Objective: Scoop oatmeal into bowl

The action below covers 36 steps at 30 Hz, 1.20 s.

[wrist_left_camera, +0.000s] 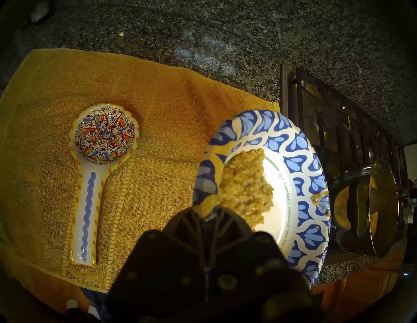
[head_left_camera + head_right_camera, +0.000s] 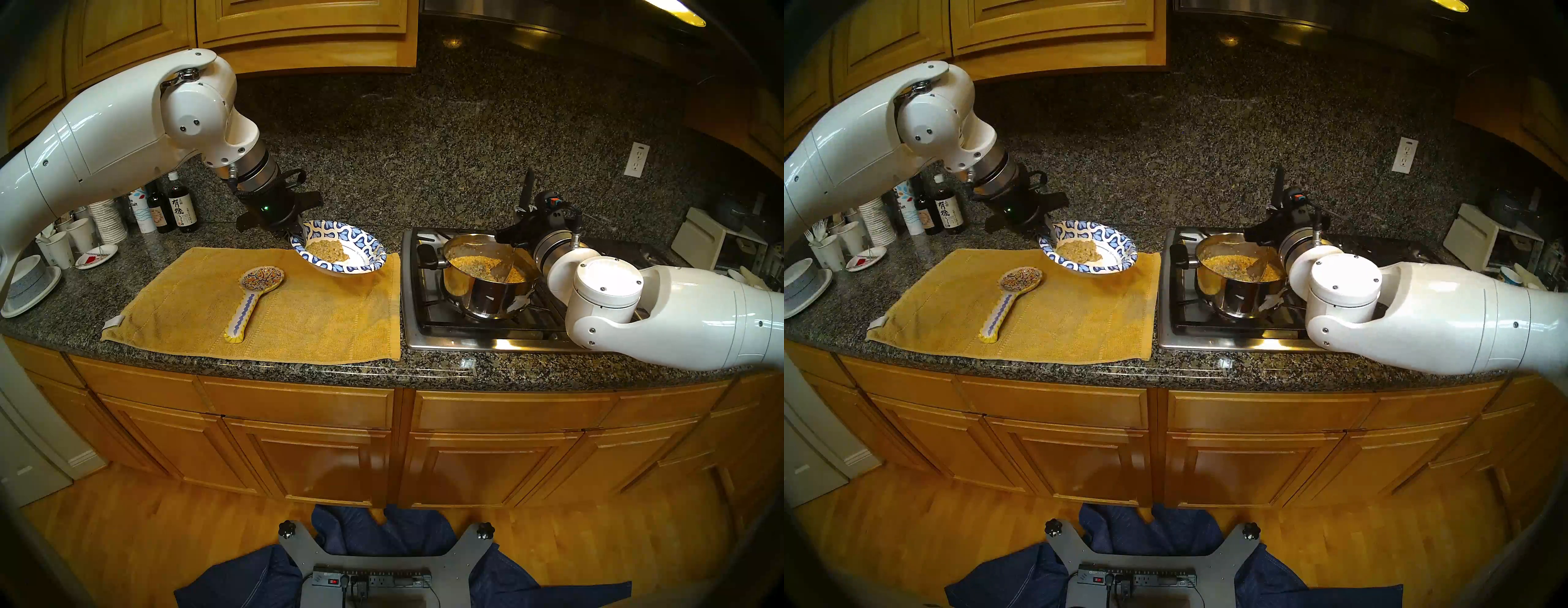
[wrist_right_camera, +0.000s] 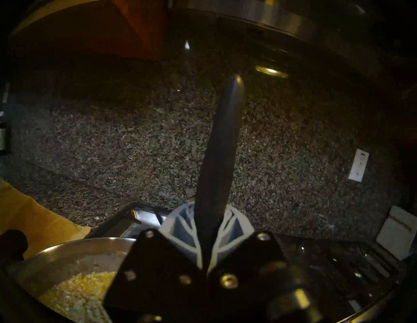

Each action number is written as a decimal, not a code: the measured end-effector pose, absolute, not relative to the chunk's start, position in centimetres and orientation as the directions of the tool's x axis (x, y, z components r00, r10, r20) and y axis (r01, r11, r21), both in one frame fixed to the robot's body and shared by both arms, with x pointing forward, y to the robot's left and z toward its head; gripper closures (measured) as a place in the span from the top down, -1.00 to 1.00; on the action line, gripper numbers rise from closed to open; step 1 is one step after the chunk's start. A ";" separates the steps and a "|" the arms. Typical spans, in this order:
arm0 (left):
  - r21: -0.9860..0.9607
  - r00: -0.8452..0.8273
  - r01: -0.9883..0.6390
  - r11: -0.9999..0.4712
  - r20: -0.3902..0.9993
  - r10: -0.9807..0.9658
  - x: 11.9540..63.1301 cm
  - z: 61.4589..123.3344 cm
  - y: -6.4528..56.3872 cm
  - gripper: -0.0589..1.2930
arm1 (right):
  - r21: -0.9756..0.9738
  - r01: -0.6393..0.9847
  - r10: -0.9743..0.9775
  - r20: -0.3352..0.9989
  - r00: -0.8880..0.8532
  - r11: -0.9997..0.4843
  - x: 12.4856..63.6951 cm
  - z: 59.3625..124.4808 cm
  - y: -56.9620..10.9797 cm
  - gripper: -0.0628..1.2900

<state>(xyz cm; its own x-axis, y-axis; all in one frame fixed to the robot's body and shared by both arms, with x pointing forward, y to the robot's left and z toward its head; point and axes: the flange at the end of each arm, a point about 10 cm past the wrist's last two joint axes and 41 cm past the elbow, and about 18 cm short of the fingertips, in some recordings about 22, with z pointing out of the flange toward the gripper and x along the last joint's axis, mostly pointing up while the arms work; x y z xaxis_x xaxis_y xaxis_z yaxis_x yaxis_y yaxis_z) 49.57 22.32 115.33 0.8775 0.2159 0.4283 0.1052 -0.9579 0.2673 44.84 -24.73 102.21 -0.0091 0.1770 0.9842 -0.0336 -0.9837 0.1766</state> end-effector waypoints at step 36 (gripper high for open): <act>0.255 0.876 0.109 -0.961 0.432 0.214 49.6 115.4 22.3 -0.94 | -0.073 -0.073 -0.081 0.991 0.108 -0.995 47.3 103.5 -25.0 -0.96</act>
<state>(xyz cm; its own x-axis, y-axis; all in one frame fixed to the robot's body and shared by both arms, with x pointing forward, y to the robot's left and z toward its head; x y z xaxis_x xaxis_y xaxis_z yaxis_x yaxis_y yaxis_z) 49.57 22.35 115.42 0.8760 0.2138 0.4324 0.1089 -0.9609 0.2545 47.31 -24.96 103.49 0.1085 -0.0810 0.9908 -0.0734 -0.9946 -0.0733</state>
